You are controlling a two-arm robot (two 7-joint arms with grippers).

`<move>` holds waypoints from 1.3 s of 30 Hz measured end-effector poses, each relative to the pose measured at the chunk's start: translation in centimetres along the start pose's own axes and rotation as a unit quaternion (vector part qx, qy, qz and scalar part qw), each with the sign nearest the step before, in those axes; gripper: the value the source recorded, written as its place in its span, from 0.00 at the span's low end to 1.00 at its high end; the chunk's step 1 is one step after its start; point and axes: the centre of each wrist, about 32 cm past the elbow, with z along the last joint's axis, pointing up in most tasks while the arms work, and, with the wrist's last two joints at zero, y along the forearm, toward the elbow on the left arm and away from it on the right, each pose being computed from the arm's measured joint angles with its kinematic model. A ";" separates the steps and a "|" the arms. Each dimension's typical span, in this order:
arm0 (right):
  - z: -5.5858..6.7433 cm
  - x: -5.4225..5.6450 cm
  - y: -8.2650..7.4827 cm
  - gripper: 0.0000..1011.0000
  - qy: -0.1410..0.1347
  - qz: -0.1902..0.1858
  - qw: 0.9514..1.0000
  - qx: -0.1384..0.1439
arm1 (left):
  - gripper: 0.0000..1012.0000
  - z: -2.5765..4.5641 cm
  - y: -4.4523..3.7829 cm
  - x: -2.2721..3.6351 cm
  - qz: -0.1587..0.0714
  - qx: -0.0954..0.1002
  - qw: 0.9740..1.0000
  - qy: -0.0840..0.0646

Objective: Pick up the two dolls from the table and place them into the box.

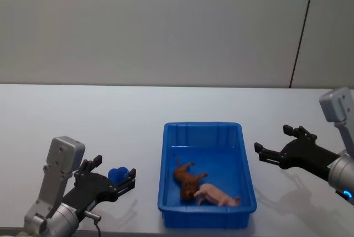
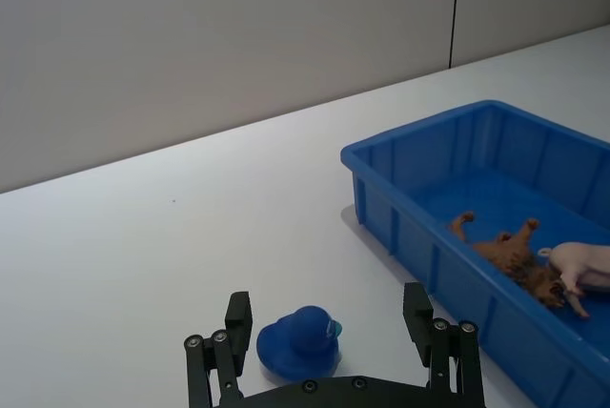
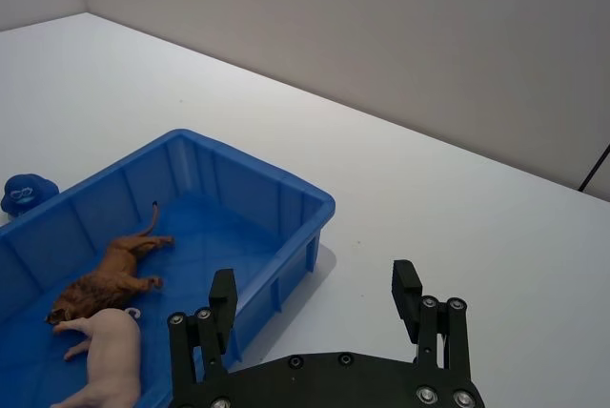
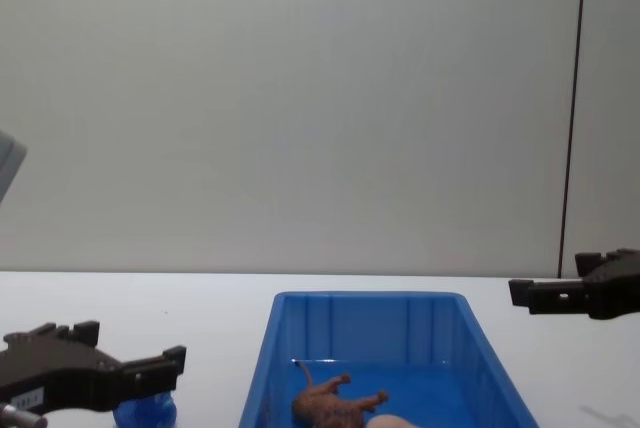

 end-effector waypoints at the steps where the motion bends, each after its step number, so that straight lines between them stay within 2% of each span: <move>1: 0.0 0.0 0.0 0.99 0.000 0.000 1.000 0.000 | 0.99 -0.26 -0.19 0.43 -0.005 0.003 1.000 0.001; 13: 0.0 0.0 0.0 0.99 0.000 0.000 1.000 0.000 | 0.99 -1.73 -2.23 3.94 -0.038 0.020 0.999 0.006; 19: 0.0 0.0 0.0 0.99 0.000 0.000 1.000 0.000 | 0.99 -2.17 -3.36 5.34 -0.052 0.031 0.998 0.006; 20: 0.0 0.0 0.0 0.99 0.000 0.000 1.000 0.000 | 0.99 -2.17 -3.36 5.34 -0.052 0.031 0.998 0.006; 24: 0.0 0.0 0.0 0.99 0.000 0.000 1.000 0.000 | 0.99 -2.37 -4.12 6.08 -0.061 0.040 0.997 0.006; 29: 0.0 0.0 0.0 0.99 0.000 0.000 1.000 0.000 | 0.99 -2.40 -4.89 6.67 -0.073 0.053 0.996 0.005; 35: 0.0 0.0 0.0 0.99 0.000 0.000 1.000 0.000 | 0.98 -2.26 -5.56 7.00 -0.085 0.071 0.994 0.001; 39: 0.0 0.0 0.0 0.99 0.000 0.000 1.000 0.000 | 0.90 -2.04 -6.12 7.13 -0.095 0.087 0.992 -0.001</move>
